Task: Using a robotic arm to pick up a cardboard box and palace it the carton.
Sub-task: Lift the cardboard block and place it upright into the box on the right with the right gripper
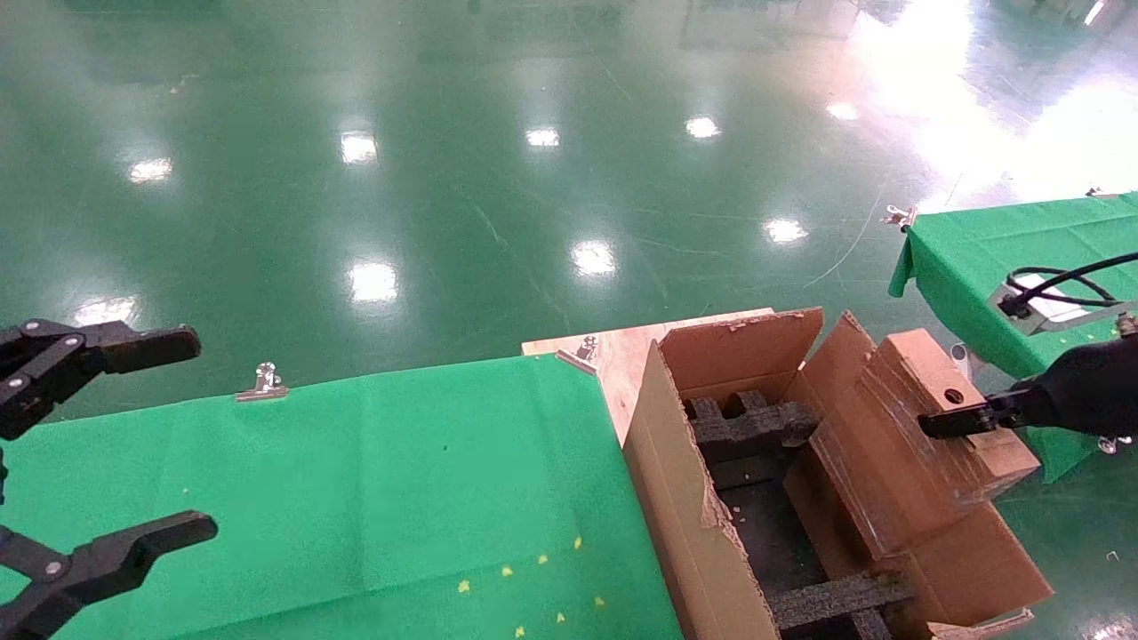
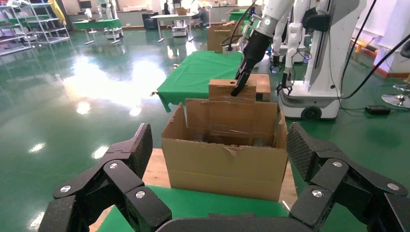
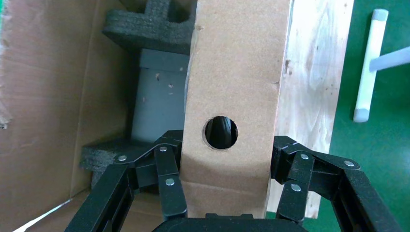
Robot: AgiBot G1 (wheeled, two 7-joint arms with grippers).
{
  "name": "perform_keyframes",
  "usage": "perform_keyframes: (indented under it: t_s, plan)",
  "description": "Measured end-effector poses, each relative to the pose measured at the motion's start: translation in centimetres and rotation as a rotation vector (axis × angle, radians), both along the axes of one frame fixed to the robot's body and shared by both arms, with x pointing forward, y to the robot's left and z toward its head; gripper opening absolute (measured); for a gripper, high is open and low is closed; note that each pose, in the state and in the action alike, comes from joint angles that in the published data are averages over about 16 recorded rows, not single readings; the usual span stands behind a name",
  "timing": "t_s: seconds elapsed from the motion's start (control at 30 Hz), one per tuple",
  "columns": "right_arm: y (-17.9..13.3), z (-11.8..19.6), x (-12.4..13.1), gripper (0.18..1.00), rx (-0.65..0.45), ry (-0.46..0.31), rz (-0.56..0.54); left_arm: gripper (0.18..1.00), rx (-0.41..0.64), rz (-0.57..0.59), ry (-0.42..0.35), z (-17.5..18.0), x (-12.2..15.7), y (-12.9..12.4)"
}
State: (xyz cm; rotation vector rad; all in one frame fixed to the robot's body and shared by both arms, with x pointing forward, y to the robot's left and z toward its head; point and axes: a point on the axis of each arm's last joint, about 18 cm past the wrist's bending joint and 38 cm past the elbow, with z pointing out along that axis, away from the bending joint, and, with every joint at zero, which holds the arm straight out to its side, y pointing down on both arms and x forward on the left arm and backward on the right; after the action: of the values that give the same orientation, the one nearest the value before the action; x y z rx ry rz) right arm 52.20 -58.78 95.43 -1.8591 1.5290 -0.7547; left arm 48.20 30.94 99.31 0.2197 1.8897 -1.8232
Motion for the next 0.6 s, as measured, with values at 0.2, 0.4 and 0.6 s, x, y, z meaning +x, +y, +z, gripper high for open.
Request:
perform_keyframes:
  t_s: [0.2, 0.4, 0.6]
  plan:
    - [-0.2, -1.3, 0.6, 0.289, 0.013, 0.009, -0.029, 1.001, 0.000, 0.000, 0.000, 0.0, 0.0, 0.0]
    - [-0.2, -2.4, 1.5, 0.288, 0.012, 0.014, -0.047, 1.001, 0.000, 0.000, 0.000, 0.0, 0.0, 0.0]
    - [0.0, -3.4, 2.7, 0.288, -0.002, 0.019, -0.055, 1.001, 0.000, 0.000, 0.000, 0.0, 0.0, 0.0]
